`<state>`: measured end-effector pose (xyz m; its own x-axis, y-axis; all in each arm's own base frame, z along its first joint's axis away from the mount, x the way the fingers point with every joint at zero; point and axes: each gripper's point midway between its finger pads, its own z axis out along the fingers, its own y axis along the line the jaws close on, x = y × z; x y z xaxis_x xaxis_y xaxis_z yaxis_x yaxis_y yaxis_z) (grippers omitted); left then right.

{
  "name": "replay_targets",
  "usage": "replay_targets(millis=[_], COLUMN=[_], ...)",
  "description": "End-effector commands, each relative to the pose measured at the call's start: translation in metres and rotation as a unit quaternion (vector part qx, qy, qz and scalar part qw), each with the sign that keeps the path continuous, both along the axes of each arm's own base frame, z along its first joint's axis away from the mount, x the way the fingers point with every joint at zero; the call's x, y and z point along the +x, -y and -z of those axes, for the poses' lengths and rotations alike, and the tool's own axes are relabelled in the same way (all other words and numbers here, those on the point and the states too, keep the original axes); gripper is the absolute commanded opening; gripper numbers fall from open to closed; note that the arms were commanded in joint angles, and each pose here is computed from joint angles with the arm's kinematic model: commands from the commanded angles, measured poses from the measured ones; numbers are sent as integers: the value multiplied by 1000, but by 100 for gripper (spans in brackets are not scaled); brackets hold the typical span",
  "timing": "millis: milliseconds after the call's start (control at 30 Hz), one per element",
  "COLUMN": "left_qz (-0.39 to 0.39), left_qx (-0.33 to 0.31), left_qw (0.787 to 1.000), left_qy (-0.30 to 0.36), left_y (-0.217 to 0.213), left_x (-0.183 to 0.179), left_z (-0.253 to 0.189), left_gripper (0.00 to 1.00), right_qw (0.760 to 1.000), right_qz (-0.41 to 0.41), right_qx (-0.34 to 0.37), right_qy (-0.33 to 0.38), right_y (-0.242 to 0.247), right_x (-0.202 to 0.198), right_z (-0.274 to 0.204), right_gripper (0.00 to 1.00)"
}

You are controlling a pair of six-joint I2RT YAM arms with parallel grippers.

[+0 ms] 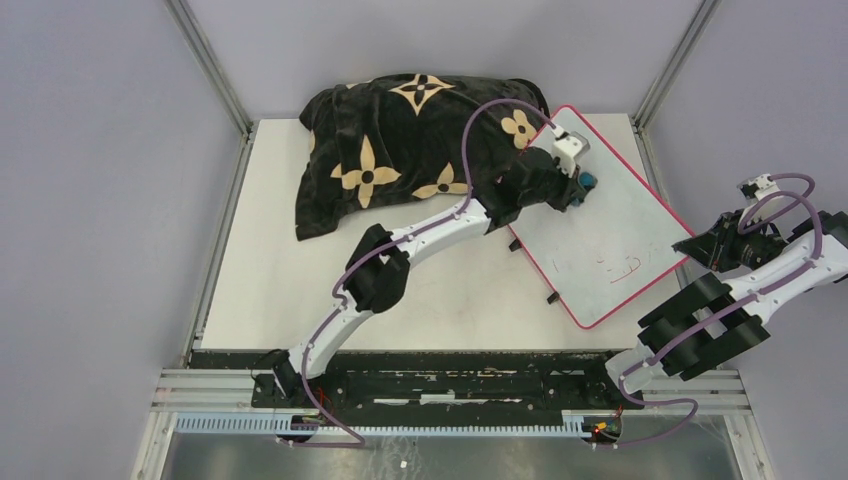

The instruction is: Erase the whiteboard

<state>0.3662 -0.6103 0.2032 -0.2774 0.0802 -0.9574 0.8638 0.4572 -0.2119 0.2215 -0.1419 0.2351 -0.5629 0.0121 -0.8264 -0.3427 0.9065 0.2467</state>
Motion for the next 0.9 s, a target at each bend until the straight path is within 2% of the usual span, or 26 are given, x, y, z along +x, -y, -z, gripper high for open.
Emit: replay_targets(millis=[0,167,267,433,633,767,867], left_qz=[-87,-66,-31,13,73,103,118], left_qx=[45,35,23,26,12,-7,-18], left_qw=[995,996,998,999,997,994,991], left_qy=[-16,-44,-59,-31,-33,-47,-57], left_y=[-47,-39,-21,12,45,61,67], left_x=[65,47,10,-64,-146,-187,-206], left_z=[46,57,61,55,51,48,48], left_gripper=[3,3,3,3,3,3,3], right_qw=[998,998,998,998,998,998,998], right_qz=[-34,-33,-35,-37,-37,-37,-37], right_qx=[8,12,13,12,12,10,9], right_qy=[-50,-51,-51,-53,-53,-52,-51], right_y=[-30,-31,-32,-33,-34,-35,-36], right_x=[-26,-25,-25,-27,-27,-28,-28], right_z=[2,2,2,4,5,4,3], right_gripper=[0,1,1,0,1,1,1])
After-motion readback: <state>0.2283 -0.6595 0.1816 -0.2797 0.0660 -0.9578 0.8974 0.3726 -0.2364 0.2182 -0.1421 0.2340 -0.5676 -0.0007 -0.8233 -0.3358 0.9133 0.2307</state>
